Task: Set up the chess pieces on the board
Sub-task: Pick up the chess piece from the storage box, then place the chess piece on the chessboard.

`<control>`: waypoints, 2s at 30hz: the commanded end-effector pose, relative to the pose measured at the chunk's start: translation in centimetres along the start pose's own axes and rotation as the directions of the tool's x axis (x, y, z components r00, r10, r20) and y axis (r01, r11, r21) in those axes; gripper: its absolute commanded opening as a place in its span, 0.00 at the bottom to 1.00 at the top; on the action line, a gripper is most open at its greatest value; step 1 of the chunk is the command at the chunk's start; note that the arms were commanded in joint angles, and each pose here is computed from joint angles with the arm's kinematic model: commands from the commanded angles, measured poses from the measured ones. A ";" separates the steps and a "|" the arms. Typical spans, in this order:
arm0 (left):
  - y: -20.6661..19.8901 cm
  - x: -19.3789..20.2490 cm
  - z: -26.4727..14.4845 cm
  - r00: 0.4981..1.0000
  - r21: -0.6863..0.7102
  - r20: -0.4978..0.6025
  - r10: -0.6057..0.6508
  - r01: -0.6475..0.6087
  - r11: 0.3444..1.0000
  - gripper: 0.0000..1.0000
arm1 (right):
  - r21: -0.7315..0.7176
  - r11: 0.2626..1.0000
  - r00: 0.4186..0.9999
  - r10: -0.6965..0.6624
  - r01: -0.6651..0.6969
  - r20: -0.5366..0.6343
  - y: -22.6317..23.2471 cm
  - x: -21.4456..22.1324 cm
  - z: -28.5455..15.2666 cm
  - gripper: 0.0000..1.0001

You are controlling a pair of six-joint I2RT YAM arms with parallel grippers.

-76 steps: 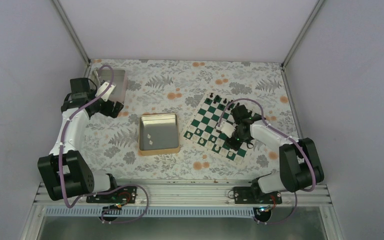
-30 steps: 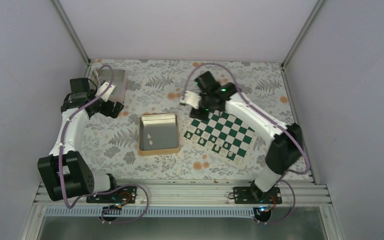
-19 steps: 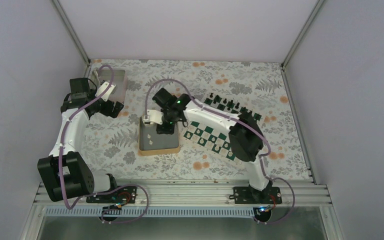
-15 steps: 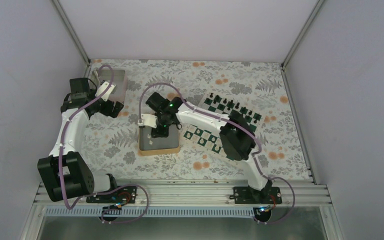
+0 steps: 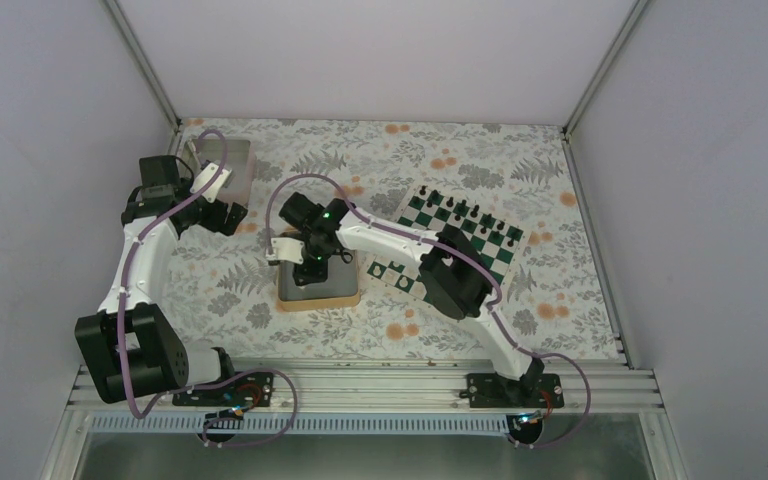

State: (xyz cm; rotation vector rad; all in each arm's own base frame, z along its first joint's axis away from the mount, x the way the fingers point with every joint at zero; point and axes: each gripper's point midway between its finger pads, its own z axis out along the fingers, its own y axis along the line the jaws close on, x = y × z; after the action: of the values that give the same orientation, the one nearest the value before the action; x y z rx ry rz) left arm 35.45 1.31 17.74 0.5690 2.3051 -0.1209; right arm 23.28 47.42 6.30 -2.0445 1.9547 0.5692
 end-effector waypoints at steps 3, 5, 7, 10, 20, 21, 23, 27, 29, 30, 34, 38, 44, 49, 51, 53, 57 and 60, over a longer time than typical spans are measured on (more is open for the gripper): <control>0.1 -1.2 -0.7 0.999 -0.006 0.046 0.027 -0.027 1.000 1.00 | -0.019 1.000 1.000 -0.006 0.006 -0.030 0.9 0.5 1.1 0.32; 0.1 -1.2 -0.7 0.998 -0.007 0.047 0.028 -0.028 1.000 1.00 | -0.017 1.000 0.999 -0.006 0.005 -0.035 0.8 0.7 1.3 0.32; 0.1 -1.2 -0.8 0.998 -0.008 0.048 0.028 -0.028 1.000 1.00 | -0.012 1.000 0.999 -0.007 0.006 -0.041 0.7 0.9 1.6 0.32; 0.0 -1.2 -0.8 0.998 -0.007 0.050 0.029 -0.029 1.000 1.00 | -0.001 1.000 0.999 -0.004 0.004 -0.049 0.4 1.1 1.9 0.32; 0.0 -1.2 -0.7 0.998 -0.003 0.049 0.029 -0.029 1.000 1.00 | 0.012 1.000 0.998 -0.010 0.011 -0.070 -0.1 1.7 2.9 0.32; 0.0 -1.2 -0.7 0.998 -0.003 0.050 0.030 -0.029 1.000 1.00 | 0.016 1.000 0.998 -0.011 0.012 -0.068 -0.2 1.7 2.9 0.32; 0.0 -1.2 -0.7 0.998 -0.003 0.050 0.029 -0.029 1.000 1.00 | 0.017 1.000 0.998 -0.011 0.012 -0.060 -0.2 1.4 2.9 0.32; 0.0 -1.2 -0.6 0.998 -0.002 0.048 0.030 -0.029 1.000 1.00 | 0.023 1.000 0.998 -0.009 0.011 -0.057 -0.4 1.3 3.0 0.26; -0.1 -1.2 -0.7 0.998 0.000 0.049 0.030 -0.030 1.000 1.00 | 0.023 1.000 0.998 -0.009 0.011 -0.060 -0.4 1.4 3.0 0.23; 0.0 -1.2 -0.7 0.998 -0.001 0.050 0.028 -0.028 1.000 1.00 | 0.021 1.000 0.998 -0.009 0.011 -0.062 -0.4 1.4 3.1 0.22; -0.1 -1.1 -0.6 0.998 0.000 0.048 0.028 -0.028 1.000 1.00 | 0.035 0.999 0.998 -0.010 0.013 -0.070 -0.5 1.6 2.9 0.10; -0.1 -1.1 -0.6 0.999 0.003 0.047 0.028 -0.028 1.000 1.00 | 0.050 0.999 0.999 -0.010 0.013 -0.049 -0.5 1.2 1.4 0.07; -0.1 -1.1 -0.6 0.998 0.002 0.048 0.028 -0.028 1.000 1.00 | 0.121 0.993 1.000 0.005 -0.004 -0.011 -1.0 1.1 -3.7 0.06; 0.0 -1.2 -0.6 0.999 0.001 0.046 0.027 -0.027 1.000 1.00 | 0.210 0.976 0.998 0.050 -0.059 0.050 -2.0 1.6 -10.4 0.06; 0.0 -1.3 -0.7 0.998 0.000 0.050 0.027 -0.027 1.000 1.00 | 0.237 0.968 0.995 0.075 -0.087 0.061 -2.0 2.5 -12.5 0.06; 0.0 -1.3 -0.7 0.998 -0.001 0.049 0.027 -0.027 1.000 1.00 | 0.266 0.957 0.992 0.102 -0.119 0.077 -2.2 3.6 -14.4 0.06; 0.0 -1.3 -0.8 0.999 -0.002 0.047 0.027 -0.027 1.000 1.00 | 0.321 0.926 0.980 0.183 -0.197 0.072 -2.9 7.9 -16.9 0.06; 0.1 -1.3 -0.7 0.999 -0.003 0.046 0.027 -0.027 1.000 1.00 | 0.358 0.889 0.958 0.279 -0.285 0.071 -3.2 12.8 -18.7 0.07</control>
State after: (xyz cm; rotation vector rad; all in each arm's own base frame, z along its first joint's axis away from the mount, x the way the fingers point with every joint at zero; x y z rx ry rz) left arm 35.43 1.25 17.84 0.5701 2.3016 -0.1230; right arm 28.37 33.53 19.13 -1.6341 2.0117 0.3215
